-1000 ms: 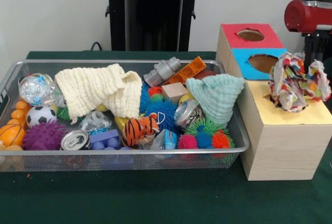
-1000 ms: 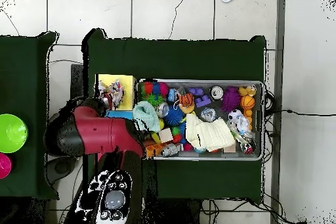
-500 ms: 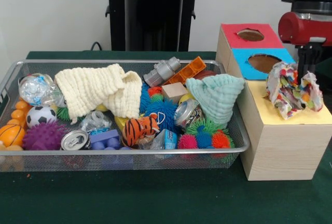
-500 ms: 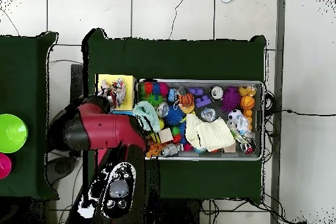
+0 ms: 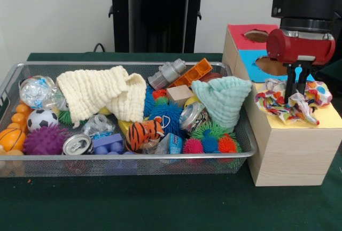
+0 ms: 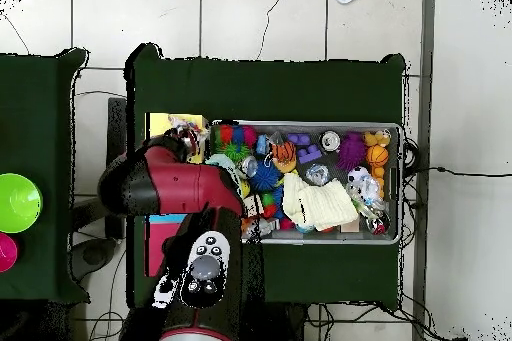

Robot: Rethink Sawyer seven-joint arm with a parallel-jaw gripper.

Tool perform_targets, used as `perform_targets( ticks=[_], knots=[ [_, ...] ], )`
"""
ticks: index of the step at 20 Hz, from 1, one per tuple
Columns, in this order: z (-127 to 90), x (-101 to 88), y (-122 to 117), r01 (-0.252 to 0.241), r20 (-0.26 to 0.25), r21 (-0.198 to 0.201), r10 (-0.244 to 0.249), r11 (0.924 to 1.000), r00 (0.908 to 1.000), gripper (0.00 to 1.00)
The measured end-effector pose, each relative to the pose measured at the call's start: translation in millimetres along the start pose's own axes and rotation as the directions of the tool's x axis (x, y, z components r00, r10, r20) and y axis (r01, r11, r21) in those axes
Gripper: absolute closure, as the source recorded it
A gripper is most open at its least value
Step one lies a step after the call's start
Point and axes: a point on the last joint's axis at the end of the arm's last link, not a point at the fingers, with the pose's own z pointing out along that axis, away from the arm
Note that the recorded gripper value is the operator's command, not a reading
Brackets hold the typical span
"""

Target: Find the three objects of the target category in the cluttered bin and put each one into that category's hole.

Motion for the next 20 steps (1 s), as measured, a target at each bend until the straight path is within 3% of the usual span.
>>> perform_targets(
  ticks=[20],
  knots=[
    [2.5,0.3,-3.5,-0.004,-0.002,0.002,0.004,1.0000,1.0000,1.00]
  ],
)
